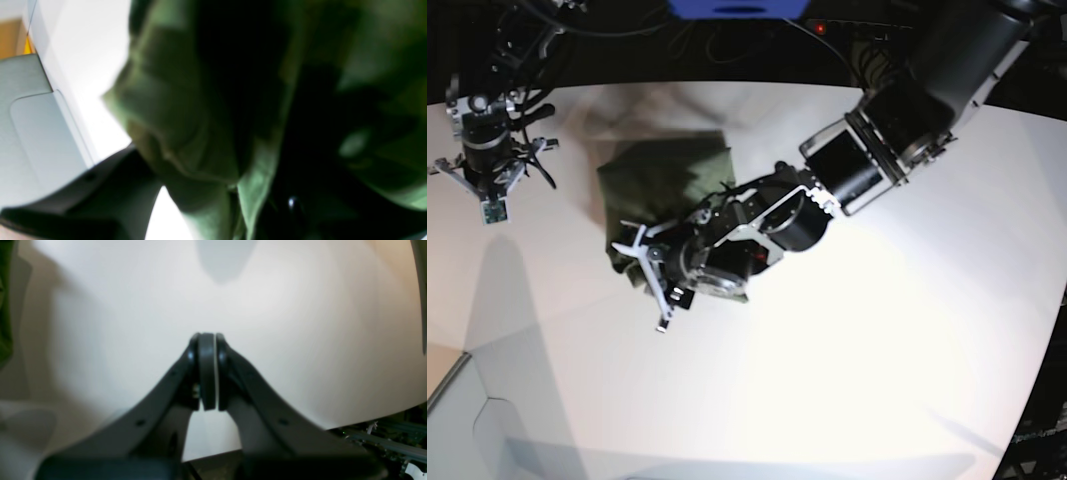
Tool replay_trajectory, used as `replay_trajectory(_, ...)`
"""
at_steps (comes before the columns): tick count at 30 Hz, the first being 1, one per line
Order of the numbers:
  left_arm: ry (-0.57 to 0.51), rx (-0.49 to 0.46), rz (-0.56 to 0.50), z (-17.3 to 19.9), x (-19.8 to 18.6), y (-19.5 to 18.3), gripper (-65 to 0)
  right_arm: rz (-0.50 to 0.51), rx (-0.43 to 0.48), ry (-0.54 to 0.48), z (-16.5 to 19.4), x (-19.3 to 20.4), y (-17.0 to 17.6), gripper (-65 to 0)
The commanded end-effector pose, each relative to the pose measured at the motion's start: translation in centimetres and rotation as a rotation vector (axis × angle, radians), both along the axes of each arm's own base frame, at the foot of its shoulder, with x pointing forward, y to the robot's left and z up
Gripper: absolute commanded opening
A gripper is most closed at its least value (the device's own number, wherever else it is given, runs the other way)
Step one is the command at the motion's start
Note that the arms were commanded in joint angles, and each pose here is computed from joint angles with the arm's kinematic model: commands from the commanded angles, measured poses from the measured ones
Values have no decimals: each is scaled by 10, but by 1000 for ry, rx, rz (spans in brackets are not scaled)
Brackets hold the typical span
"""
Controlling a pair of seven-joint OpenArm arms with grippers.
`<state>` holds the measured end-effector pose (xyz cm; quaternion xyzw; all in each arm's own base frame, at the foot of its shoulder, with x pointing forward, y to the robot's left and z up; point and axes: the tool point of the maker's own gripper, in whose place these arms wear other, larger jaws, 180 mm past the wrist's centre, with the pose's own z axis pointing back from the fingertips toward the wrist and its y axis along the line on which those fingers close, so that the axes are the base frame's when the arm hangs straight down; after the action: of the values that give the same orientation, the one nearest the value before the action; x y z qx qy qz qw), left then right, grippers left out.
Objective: Layout the t-shirt on the table in an organized manner, then fold the t-shirt properly
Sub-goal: 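Push the bundle with the left gripper to square it into a rectangle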
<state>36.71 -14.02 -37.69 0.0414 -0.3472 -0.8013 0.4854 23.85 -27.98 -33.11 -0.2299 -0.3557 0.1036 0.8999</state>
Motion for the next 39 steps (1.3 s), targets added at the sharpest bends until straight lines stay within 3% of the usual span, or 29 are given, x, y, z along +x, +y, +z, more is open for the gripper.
replay_trajectory(1, -60, -39, -8, 27, 15, -11, -420, 17, -17, -41, 12, 7, 0, -650)
replay_trajectory(12, -83, -37, -6, 36, 23, -10, -415, 17, -17, -41, 12, 7, 0, -650)
replay_trajectory(15, -81, -37, -5, 35, 23, -10, -333, 19, -17, -41, 12, 7, 1, -650)
replay_trajectory(19, -79, -30, -2, 33, 24, -8, -166, 19, -17, -42, 12, 7, 1, -650)
replay_trajectory(23, -81, -30, -2, 34, 24, -8, -85, 19, -17, -42, 12, 7, 1, -650)
replay_trajectory(32, -112, -118, 79, 69, 54, -3, -73, 19, -3, -47, 11, 8, 5, -650)
replay_trajectory(39, -137, -134, 94, 84, 65, -2, -73, 17, 5, -50, 11, 9, 7, -650)
